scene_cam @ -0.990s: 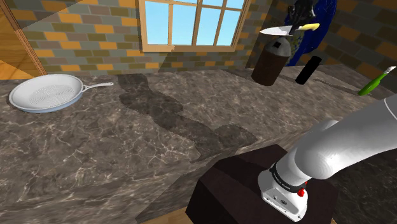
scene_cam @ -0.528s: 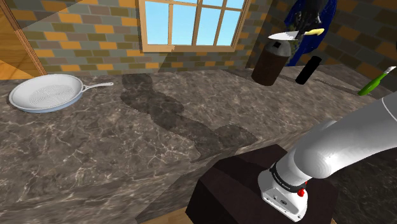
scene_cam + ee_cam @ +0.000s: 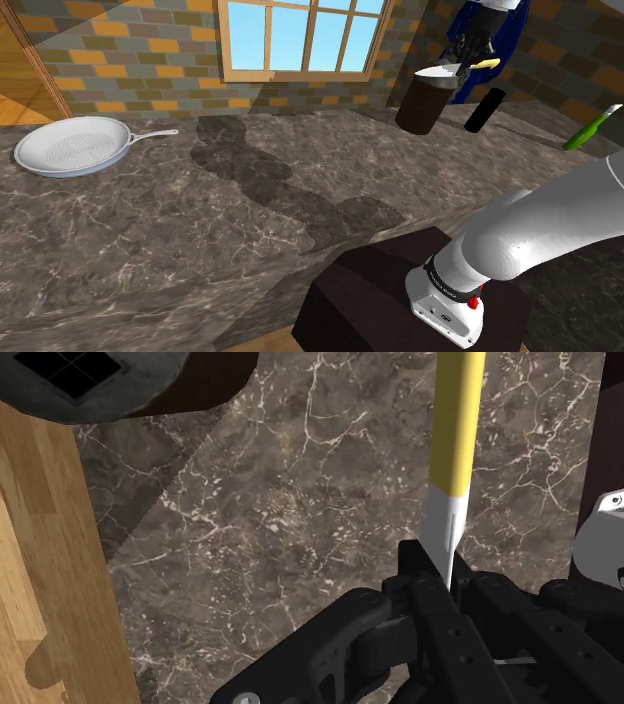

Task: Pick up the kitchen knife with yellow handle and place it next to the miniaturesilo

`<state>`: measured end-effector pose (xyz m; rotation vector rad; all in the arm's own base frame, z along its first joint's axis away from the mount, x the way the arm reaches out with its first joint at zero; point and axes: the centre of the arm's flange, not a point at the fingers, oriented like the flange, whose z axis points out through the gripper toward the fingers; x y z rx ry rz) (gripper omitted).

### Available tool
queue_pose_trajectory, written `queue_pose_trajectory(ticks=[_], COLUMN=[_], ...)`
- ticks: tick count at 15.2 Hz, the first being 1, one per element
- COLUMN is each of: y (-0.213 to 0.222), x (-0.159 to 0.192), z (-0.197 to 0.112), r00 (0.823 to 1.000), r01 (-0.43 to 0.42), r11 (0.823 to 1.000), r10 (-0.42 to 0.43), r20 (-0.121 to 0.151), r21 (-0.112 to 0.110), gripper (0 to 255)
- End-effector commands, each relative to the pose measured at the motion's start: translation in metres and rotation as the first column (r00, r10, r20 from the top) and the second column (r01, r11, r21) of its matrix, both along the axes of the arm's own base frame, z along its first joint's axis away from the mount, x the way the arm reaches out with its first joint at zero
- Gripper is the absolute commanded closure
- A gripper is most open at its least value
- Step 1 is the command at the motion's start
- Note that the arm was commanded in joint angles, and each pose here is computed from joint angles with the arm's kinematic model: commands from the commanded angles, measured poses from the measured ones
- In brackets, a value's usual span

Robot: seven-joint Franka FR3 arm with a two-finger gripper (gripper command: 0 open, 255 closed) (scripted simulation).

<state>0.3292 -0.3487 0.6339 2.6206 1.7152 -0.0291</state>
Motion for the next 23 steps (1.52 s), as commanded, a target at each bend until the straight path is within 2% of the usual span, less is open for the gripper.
queue_pose_trajectory(ticks=[1,23], y=[0.001,0.001], x=[-0.001,-0.001], z=[-0.011,-0.127], r00=[1.0,1.0], r01=[0.0,0.0], r11=[1.0,1.0], r10=[0.0,0.0], r20=[0.0,0.0], r21=[0.0,0.0], gripper=[255,255])
